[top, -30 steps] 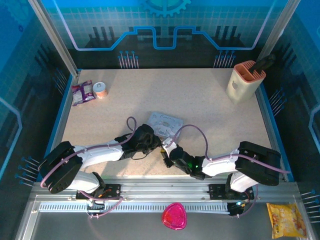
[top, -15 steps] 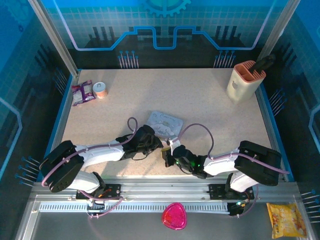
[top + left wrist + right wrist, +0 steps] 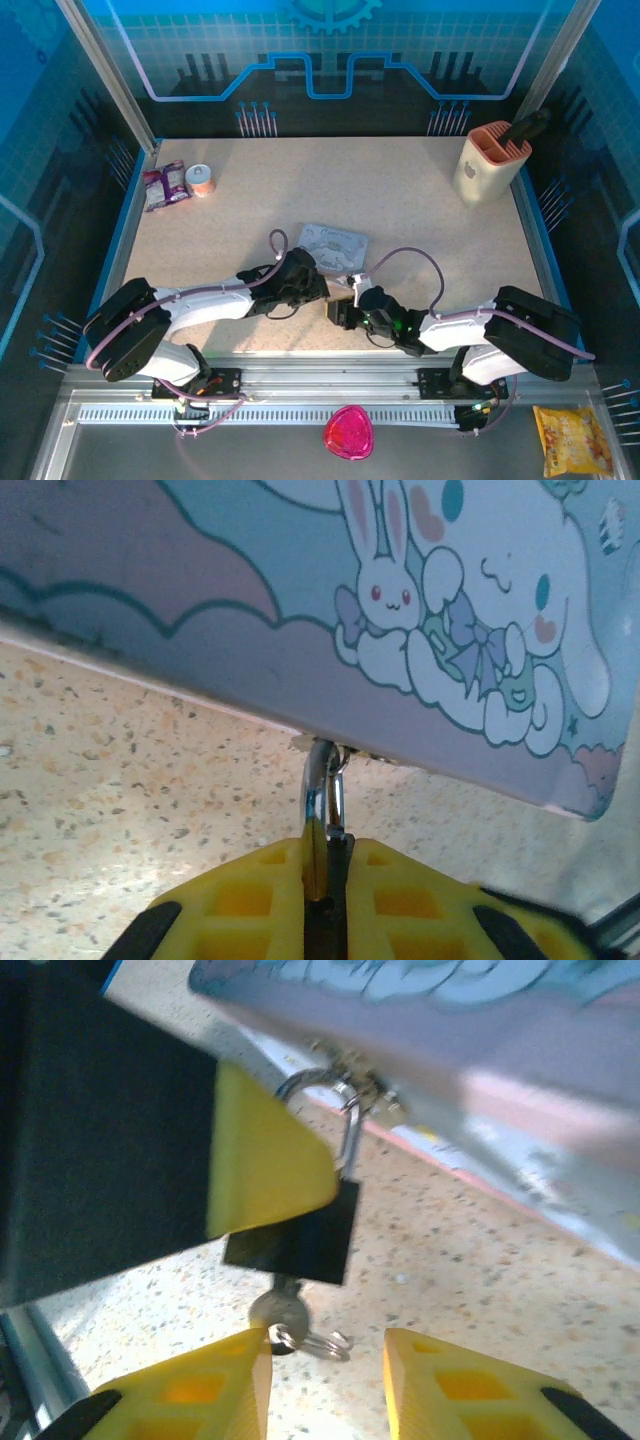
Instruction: Unlock a padlock with a key
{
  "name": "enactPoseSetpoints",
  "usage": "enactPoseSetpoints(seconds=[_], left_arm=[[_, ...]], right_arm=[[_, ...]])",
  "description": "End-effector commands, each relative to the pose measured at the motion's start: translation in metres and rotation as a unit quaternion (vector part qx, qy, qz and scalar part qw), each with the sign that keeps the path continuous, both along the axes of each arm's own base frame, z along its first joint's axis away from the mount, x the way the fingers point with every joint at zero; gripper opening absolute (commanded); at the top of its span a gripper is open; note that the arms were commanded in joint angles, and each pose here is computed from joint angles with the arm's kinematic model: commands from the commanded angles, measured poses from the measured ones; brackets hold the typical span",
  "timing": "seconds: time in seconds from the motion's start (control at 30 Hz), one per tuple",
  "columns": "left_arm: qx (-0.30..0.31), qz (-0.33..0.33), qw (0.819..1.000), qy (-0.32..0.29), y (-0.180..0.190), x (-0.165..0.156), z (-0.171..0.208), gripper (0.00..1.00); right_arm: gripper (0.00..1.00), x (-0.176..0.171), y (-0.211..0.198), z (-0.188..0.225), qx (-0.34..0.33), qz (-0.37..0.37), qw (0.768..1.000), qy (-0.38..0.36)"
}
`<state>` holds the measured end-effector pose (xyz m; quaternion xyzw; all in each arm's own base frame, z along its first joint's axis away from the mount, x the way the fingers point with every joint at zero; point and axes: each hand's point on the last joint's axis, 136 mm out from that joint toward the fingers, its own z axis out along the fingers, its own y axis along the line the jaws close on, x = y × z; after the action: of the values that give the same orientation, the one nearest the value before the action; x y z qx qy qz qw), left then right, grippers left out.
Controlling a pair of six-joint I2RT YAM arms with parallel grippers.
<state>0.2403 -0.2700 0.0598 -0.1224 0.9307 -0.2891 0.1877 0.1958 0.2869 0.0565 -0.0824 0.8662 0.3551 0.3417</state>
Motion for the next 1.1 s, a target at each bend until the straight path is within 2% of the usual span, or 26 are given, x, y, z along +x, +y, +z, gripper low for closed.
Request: enactPoseSetpoints(seconds=[0.0,0.23,0.43,0.57,0.73,0.97,1.07], left_arm=[[0.064,-0.057,0.996,-0.009,0.008,-0.007,-0.015,0.01],[0.142,-0.076,0.987,-0.014,0.022,-0.005,-0.029,0.05],[0.196,-0.085,0.977,-0.020,0.022,-0.003,-0.029,0.16],[0.196,-0.088,0.976,-0.022,0.018,-0.002,-0.027,0.28],[0.198,-0.059,0.978,-0.039,0.029,0.000,-0.015,0.46],[0.144,-0.032,0.983,-0.113,0.041,0.007,0.029,0.67],[0.121,-0.022,0.985,-0.123,0.051,0.019,0.041,0.70]], right_arm=[[0.37,0.004,-0.011,-0.006,-0.002,-0.015,1.000,0.022],[0.39,0.017,-0.019,-0.004,0.006,-0.034,0.999,0.030],[0.39,0.021,-0.021,-0.001,-0.001,-0.032,0.999,0.028],[0.39,0.022,-0.025,-0.001,-0.002,-0.039,0.999,0.027],[0.39,0.022,-0.025,0.002,-0.004,-0.035,0.999,0.022],[0.40,0.024,-0.022,0.011,0.004,-0.024,1.000,0.016],[0.40,0.025,-0.017,0.015,0.012,-0.017,1.000,0.017]])
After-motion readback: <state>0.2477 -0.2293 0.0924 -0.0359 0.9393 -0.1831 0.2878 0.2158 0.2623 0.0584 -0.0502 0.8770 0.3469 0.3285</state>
